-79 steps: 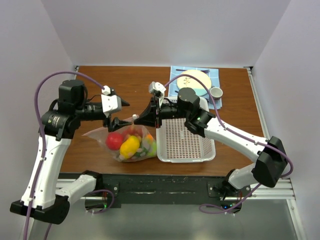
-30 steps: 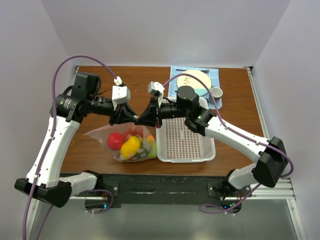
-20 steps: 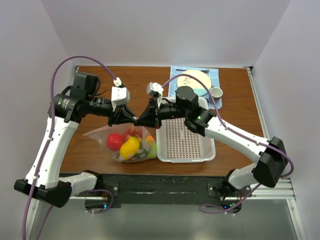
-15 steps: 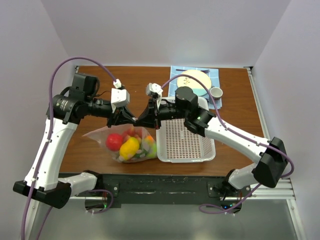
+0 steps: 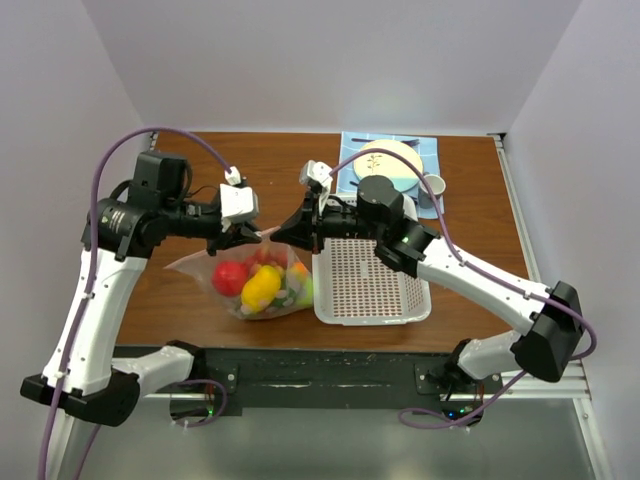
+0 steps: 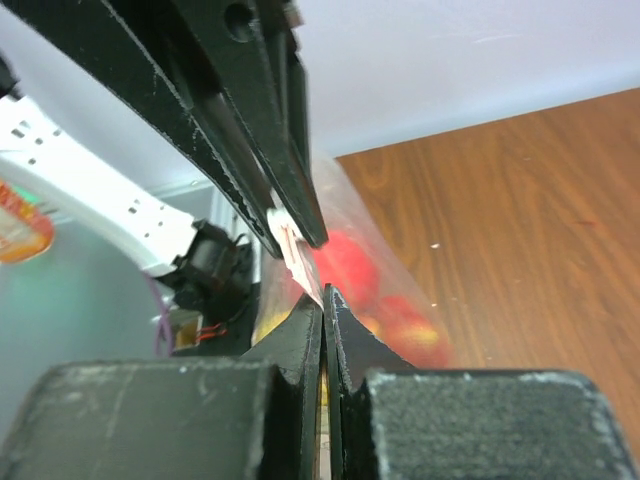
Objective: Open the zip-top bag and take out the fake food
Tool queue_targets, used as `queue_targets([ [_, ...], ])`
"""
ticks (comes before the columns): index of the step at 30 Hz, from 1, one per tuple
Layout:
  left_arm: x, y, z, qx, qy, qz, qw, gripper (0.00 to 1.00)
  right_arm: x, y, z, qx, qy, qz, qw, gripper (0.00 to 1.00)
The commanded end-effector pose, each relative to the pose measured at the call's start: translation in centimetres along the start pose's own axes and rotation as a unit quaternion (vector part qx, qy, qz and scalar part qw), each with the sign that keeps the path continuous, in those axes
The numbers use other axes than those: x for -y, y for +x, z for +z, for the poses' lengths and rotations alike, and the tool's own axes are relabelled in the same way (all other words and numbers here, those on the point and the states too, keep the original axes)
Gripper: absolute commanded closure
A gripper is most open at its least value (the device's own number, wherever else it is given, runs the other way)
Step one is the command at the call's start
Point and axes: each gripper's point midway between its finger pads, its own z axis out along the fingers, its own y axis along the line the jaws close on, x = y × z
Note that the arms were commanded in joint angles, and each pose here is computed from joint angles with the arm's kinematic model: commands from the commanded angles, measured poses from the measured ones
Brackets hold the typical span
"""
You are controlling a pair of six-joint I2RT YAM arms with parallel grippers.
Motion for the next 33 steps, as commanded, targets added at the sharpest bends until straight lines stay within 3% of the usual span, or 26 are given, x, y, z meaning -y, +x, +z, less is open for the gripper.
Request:
queue_targets([
  [1, -0.9, 3.0, -2.1, -0.06, -0.06, 0.003, 0.996, 1.0, 3.0, -4.0, -1.8, 0.068, 0.089, -0.028, 0.993, 1.0],
  [9, -4.9, 7.3, -3.6, -0.095, -0.106, -0.026, 0.989, 1.0, 5.0, -4.4, -2.1, 0.085, 0.144, -0.019, 0.986, 1.0],
  [17, -10.7, 14.4, -8.2, -0.132, -0.175, -0.083, 0.972, 1.0, 6.8, -3.3, -1.0, 0.082, 0.165, -0.001, 0.983, 1.0],
  [24, -11.7, 14.6, -10.0, -0.141, -0.2, -0.067, 0.967, 1.0, 7.4, -2.7, -0.1, 0.081, 0.163, 0.008, 0.983, 1.0],
  [33, -14.7, 16.0, -15.5, -0.158, -0.268, -0.068, 0.948, 1.0, 7.8, -2.7, -0.7, 0.081, 0.182, -0.001, 0.98, 1.0],
])
